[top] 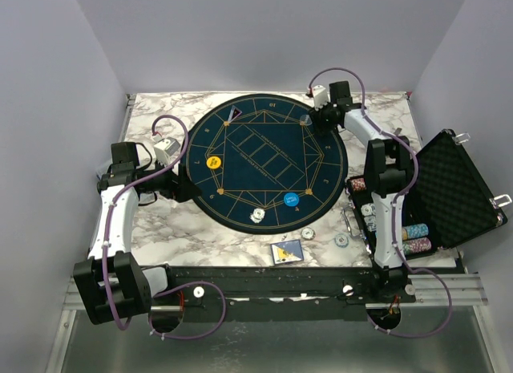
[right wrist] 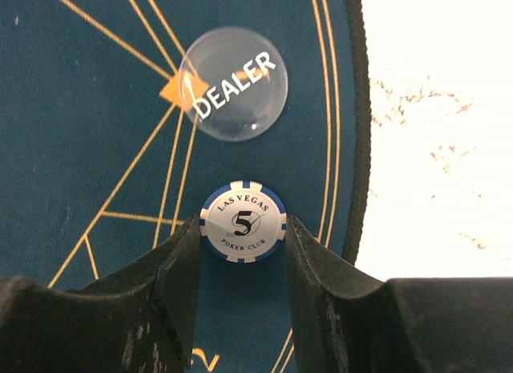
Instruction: Distribute texas hold em gaming equipment
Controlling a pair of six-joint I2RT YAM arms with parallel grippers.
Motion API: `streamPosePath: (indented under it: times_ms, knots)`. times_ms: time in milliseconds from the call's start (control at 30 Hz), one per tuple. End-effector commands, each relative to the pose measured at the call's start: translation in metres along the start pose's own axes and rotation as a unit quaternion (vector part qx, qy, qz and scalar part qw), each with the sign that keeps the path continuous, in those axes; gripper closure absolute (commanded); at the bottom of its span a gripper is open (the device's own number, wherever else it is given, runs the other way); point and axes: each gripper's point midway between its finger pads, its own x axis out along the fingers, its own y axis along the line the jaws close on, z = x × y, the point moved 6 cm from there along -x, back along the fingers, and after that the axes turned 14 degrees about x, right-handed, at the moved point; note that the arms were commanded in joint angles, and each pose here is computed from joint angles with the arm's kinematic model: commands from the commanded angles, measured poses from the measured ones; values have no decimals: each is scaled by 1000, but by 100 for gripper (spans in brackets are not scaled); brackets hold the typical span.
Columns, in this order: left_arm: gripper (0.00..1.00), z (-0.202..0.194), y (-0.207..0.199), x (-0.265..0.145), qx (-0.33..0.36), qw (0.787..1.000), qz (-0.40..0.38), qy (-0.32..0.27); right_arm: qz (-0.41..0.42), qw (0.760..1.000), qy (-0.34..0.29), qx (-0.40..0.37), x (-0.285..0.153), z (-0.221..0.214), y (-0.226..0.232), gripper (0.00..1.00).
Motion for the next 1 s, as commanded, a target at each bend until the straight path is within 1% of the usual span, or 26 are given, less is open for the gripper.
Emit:
streamPosePath:
  times_ms: [0,67,100,133,167,200,233,400,500,567,733,900,967]
  knots:
    - [22,7,1,-2,4,1000,-7,-11,-16,1000,-23,2,10,12,-8,63]
    - [22,7,1,-2,4,1000,-9,-12,-16,1000,-25,2,11,15,-8,58]
    - [22,7,1,-1,2,1000,-8,-11,-16,1000,-23,4,11,15,-8,54]
    - [22,7,1,-1,3,1000,-8,-11,-15,1000,-21,4,11,16,-8,48]
    - [22,8,1,-2,4,1000,-8,-12,-13,1000,-19,5,10,16,-7,39]
    - [22,7,0,-2,3,1000,-8,-12,-12,1000,-19,6,7,17,-6,34]
    - [22,8,0,-2,4,1000,-8,-13,-9,1000,-20,7,2,19,-5,31]
    - [22,9,0,-2,5,1000,-10,-14,24,999,-48,6,-41,41,10,28]
    - [22,9,-1,-3,5,1000,-11,-15,83,995,-48,-3,-72,46,36,28]
    - [22,9,-1,-3,6,1000,-11,-16,112,993,-39,-23,-88,41,61,28]
    - [22,9,-4,-4,8,1000,-11,-18,198,978,-1,-70,-118,6,138,28]
    - [22,8,-5,-4,6,1000,-13,-18,267,952,43,-146,-134,-42,218,28]
    - [22,8,-6,-4,5,1000,-14,-19,279,941,57,-181,-136,-60,243,28]
